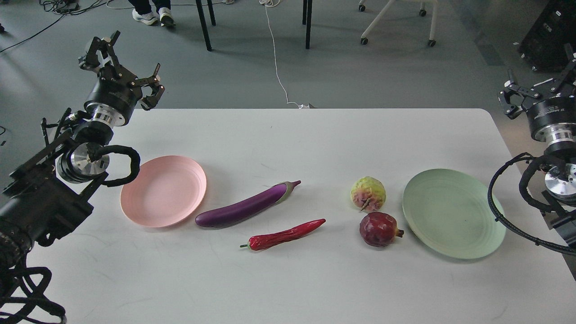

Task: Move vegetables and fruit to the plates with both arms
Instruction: 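Reach the right gripper toward the yellow-green fig beside the green plate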

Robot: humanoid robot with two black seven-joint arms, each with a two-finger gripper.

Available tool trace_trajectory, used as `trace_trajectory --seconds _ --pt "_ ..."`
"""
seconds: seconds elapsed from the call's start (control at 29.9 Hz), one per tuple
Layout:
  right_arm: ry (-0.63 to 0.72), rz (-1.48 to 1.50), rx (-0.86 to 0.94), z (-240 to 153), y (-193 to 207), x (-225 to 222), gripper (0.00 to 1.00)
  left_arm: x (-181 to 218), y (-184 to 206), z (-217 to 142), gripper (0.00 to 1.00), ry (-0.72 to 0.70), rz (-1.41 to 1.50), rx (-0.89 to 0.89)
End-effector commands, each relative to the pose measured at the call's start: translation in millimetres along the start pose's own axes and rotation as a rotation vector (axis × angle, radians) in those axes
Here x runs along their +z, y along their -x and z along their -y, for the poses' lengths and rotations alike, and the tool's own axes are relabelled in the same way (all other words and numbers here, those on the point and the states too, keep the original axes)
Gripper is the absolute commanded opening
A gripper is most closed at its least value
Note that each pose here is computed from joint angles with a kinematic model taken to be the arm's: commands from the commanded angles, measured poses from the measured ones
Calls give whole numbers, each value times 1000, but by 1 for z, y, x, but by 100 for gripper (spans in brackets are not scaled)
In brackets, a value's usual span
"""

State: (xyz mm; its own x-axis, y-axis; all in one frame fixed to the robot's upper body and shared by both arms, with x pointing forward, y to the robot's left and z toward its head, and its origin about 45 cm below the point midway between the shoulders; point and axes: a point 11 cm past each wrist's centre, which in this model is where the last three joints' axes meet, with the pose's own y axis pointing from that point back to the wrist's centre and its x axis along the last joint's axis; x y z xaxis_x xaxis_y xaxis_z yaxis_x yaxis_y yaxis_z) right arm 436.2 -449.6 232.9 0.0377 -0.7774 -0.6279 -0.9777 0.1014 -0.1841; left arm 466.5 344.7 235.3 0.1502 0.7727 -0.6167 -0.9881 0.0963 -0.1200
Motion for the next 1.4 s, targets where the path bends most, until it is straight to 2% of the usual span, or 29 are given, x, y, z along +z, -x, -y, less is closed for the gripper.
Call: trace_trajectory --seconds 0.0,0.17,0.37,0.5,0.77,0.97,1.14,1.37 --pt "13 -10 -7 0 1 3 99 1 -3 -1 98 -2 6 8" --pt "57 -64 -36 1 5 3 99 4 -4 -1 98 -2 10 7" --pt "108 -222 -135 27 32 -36 99 6 -16 -4 98 4 23 40" --pt "207 -380 -271 38 68 -46 99 9 -17 -4 98 5 28 41" --pt "431 -883 -608 32 132 -53 99 23 -18 -2 98 36 22 43" --pt "668 -1217 -876 10 161 -12 99 26 -19 -3 98 49 9 36" --pt "881 -1503 -1132 -7 172 44 98 28 -21 -4 98 50 14 36" --pt "1026 -1763 -1419 -28 182 118 97 33 -22 -5 98 54 16 22"
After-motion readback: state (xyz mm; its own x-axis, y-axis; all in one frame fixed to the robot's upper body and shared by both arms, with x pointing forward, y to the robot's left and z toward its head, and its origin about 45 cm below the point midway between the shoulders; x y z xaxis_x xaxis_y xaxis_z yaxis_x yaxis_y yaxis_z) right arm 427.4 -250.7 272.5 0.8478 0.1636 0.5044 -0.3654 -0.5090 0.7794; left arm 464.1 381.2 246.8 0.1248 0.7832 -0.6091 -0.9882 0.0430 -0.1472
